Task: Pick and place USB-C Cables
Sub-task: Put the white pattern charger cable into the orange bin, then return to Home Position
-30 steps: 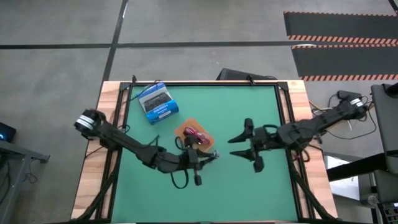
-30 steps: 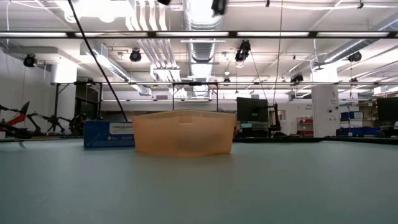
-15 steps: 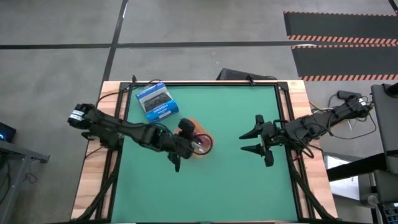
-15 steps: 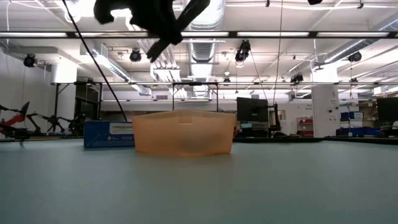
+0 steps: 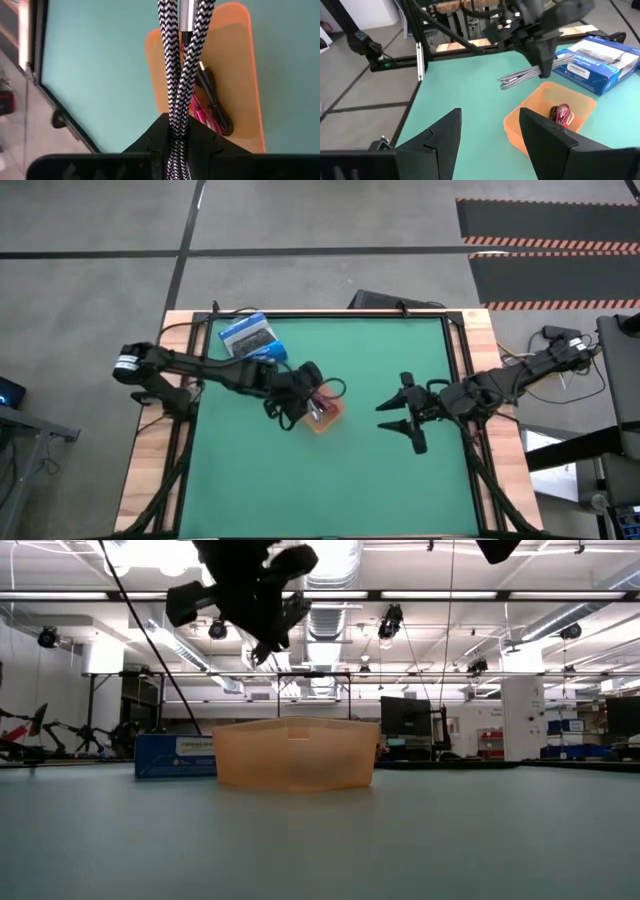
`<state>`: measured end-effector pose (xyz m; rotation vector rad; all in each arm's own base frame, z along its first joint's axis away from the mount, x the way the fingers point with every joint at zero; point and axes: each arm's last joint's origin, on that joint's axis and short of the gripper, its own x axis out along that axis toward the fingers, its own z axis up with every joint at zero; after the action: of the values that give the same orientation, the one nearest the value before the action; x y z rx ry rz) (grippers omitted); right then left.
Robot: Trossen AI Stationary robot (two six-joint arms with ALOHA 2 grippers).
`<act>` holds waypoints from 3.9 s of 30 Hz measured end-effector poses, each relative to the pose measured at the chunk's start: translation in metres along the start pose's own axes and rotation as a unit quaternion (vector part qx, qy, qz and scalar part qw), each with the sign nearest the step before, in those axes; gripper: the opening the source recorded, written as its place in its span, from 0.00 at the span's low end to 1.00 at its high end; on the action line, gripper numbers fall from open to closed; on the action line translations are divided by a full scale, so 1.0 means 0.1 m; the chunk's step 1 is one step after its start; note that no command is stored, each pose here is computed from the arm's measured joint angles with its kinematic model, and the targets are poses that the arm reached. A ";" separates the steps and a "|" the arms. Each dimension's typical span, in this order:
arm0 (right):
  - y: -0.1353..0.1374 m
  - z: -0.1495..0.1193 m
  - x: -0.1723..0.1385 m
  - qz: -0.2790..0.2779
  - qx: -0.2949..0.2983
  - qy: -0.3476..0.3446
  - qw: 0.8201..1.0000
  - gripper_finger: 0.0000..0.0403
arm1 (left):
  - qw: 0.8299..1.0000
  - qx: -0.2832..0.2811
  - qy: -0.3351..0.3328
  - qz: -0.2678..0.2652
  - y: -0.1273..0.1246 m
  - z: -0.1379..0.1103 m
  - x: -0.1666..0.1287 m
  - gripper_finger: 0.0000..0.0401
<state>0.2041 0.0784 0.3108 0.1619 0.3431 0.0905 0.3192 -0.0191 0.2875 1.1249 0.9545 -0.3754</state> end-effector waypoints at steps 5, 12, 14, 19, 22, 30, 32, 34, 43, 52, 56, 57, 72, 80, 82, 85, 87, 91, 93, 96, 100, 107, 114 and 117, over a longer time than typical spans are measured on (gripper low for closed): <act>0.01 -0.03 0.05 -0.003 -0.003 0.010 1.000 0.48 | 1.000 -0.018 0.001 -0.024 0.05 -0.10 0.18 0.07; 0.00 -0.03 0.05 -0.004 -0.003 0.011 1.000 0.48 | 0.998 -0.019 0.018 -0.057 0.01 -0.12 0.44 0.07; 0.00 -0.03 0.05 -0.004 -0.003 0.011 1.000 0.48 | 0.998 -0.019 0.022 -0.062 0.01 -0.13 0.49 0.07; 0.00 -0.03 0.05 -0.004 -0.003 0.012 1.000 0.48 | 0.996 -0.018 0.032 -0.077 -0.02 -0.13 0.62 0.07; 0.00 -0.03 0.05 -0.004 -0.004 0.013 1.000 0.48 | 0.996 -0.018 0.035 -0.081 -0.03 -0.13 0.68 0.07; 0.00 -0.04 0.05 -0.005 -0.004 0.014 1.000 0.48 | 0.996 -0.018 0.038 -0.079 -0.03 -0.12 0.79 0.07; 0.00 -0.04 0.05 -0.005 -0.004 0.015 1.000 0.48 | 0.996 -0.018 0.039 -0.080 -0.04 -0.12 0.80 0.07; 0.00 -0.04 0.05 -0.005 -0.004 0.015 1.000 0.48 | 0.996 -0.018 0.040 -0.078 -0.03 -0.12 0.81 0.07; 0.00 -0.04 0.05 -0.005 -0.004 0.015 1.000 0.48 | 0.996 -0.016 0.070 -0.061 -0.03 -0.13 0.82 0.12; 0.00 -0.04 0.05 -0.005 -0.005 0.018 1.000 0.48 | 0.996 -0.017 0.070 -0.061 -0.03 -0.13 0.82 0.26; 0.00 -0.06 0.05 -0.007 -0.007 0.025 1.000 0.48 | 0.995 -0.018 0.071 -0.060 -0.03 -0.13 0.82 0.27; 0.00 -0.06 0.05 -0.008 -0.007 0.026 1.000 0.48 | 0.995 -0.024 0.072 -0.059 -0.03 -0.12 0.82 0.27; -0.06 -0.35 0.17 -0.004 -0.084 -0.002 0.996 0.48 | 0.991 -0.126 0.006 0.037 -0.07 0.34 0.41 0.27; -0.14 -0.58 0.22 -0.004 -0.166 -0.081 0.983 0.48 | 0.974 -0.161 -0.128 0.090 -0.30 0.68 0.12 0.18; -0.19 -0.59 0.21 -0.015 -0.170 -0.096 0.981 0.48 | 0.969 -0.163 -0.159 0.098 -0.38 0.70 0.07 0.13; -0.30 -0.57 0.19 -0.036 -0.172 -0.106 0.979 0.48 | 0.961 -0.180 -0.181 0.109 -0.50 0.62 0.03 0.03; -0.36 -0.54 0.18 -0.047 -0.171 -0.110 0.978 0.48 | 0.953 -0.197 -0.195 0.119 -0.57 0.55 0.01 0.01; -0.47 -0.50 0.15 -0.046 -0.178 -0.115 0.976 0.48 | 0.936 -0.222 -0.230 0.146 -0.73 0.37 -0.07 0.02; -0.51 -0.49 0.15 -0.045 -0.179 -0.115 0.976 0.48 | 0.931 -0.227 -0.240 0.155 -0.83 0.27 -0.09 0.02; -0.58 -0.49 0.15 -0.050 -0.181 -0.106 0.977 0.48 | 0.915 -0.246 -0.267 0.176 -0.96 0.11 -0.16 0.02; -0.63 -0.51 0.13 -0.052 -0.187 -0.098 0.976 0.48 | 0.895 -0.259 -0.299 0.204 -1.13 -0.08 -0.25 0.02; -0.63 -0.55 0.06 -0.037 -0.191 -0.107 0.975 0.48 | 0.865 -0.306 -0.308 0.251 -1.39 -0.41 -0.37 0.02; -0.65 -0.62 -0.05 -0.029 -0.194 -0.131 0.972 0.48 | 0.842 -0.341 -0.310 0.280 -1.60 -0.64 -0.42 0.02; -0.67 -0.63 -0.11 -0.037 -0.198 -0.146 0.969 0.48 | 0.832 -0.352 -0.309 0.297 -1.68 -0.73 -0.42 0.02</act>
<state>0.1767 0.0202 0.2447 -0.2327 0.0320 0.0590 0.1470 -0.0340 0.2144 0.4956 0.0911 0.1377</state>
